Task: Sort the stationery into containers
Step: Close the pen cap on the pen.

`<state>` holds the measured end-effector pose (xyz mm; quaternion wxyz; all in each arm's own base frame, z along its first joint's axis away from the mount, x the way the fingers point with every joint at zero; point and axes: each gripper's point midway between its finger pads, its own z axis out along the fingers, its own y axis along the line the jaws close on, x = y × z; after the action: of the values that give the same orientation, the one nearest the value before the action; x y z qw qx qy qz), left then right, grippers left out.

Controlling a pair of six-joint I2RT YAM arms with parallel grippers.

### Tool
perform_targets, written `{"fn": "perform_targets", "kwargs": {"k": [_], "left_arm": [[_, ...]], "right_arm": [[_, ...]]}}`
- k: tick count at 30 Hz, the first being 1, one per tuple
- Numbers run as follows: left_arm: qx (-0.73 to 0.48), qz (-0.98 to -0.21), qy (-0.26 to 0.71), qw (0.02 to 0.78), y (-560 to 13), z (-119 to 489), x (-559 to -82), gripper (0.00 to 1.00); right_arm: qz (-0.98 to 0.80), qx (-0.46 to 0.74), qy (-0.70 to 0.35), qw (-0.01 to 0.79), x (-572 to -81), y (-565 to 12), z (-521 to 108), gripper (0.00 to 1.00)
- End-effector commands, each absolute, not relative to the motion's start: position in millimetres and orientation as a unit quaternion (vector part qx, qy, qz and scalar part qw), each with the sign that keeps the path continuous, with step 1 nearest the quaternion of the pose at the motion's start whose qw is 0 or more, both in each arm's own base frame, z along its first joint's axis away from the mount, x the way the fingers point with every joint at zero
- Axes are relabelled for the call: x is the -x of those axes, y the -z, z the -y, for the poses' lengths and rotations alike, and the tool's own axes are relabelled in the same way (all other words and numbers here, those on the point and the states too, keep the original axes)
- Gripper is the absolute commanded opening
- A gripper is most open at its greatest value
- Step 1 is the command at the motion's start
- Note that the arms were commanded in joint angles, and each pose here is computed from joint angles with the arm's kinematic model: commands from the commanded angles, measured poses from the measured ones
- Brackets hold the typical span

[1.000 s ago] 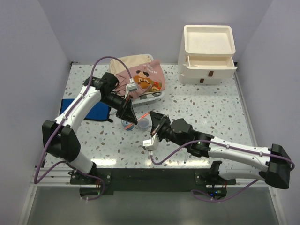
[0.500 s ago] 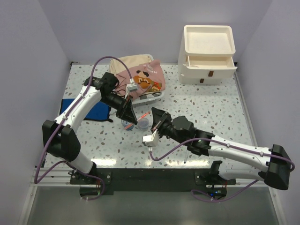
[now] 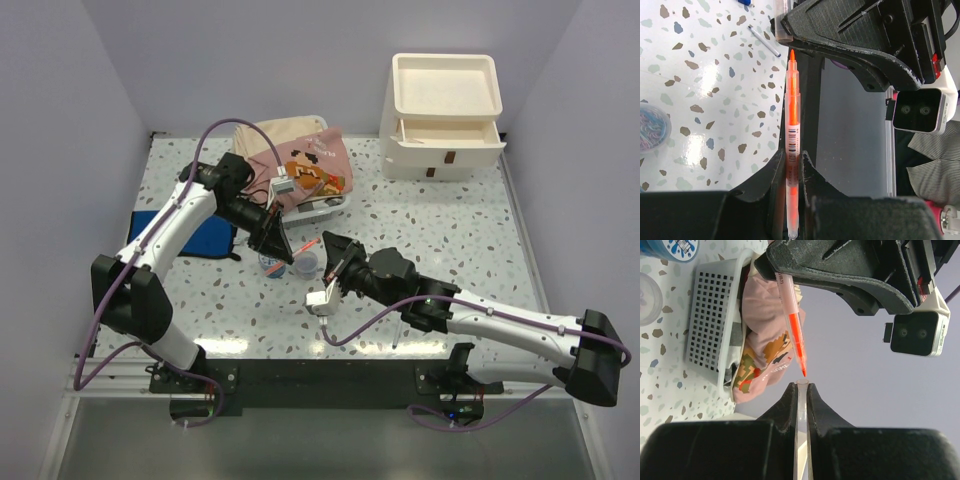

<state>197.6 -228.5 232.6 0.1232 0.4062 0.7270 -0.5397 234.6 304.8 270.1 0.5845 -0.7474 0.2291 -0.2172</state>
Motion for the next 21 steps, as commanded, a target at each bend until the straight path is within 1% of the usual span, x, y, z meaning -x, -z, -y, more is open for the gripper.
{"fn": "perform_targets", "kwargs": {"k": [1, 21], "left_arm": [[-0.405, -0.72, 0.547, 0.134, -242.2, 230.7, -202.5, 0.0], [-0.403, -0.72, 0.55, 0.132, -241.1, 231.8, -205.5, 0.0]], "right_arm": [[-0.225, 0.722, 0.211, 0.619, -233.2, -300.9, -309.4, 0.0], [-0.217, 0.74, 0.194, 0.606, -230.0, -290.0, -316.0, 0.0]]}}
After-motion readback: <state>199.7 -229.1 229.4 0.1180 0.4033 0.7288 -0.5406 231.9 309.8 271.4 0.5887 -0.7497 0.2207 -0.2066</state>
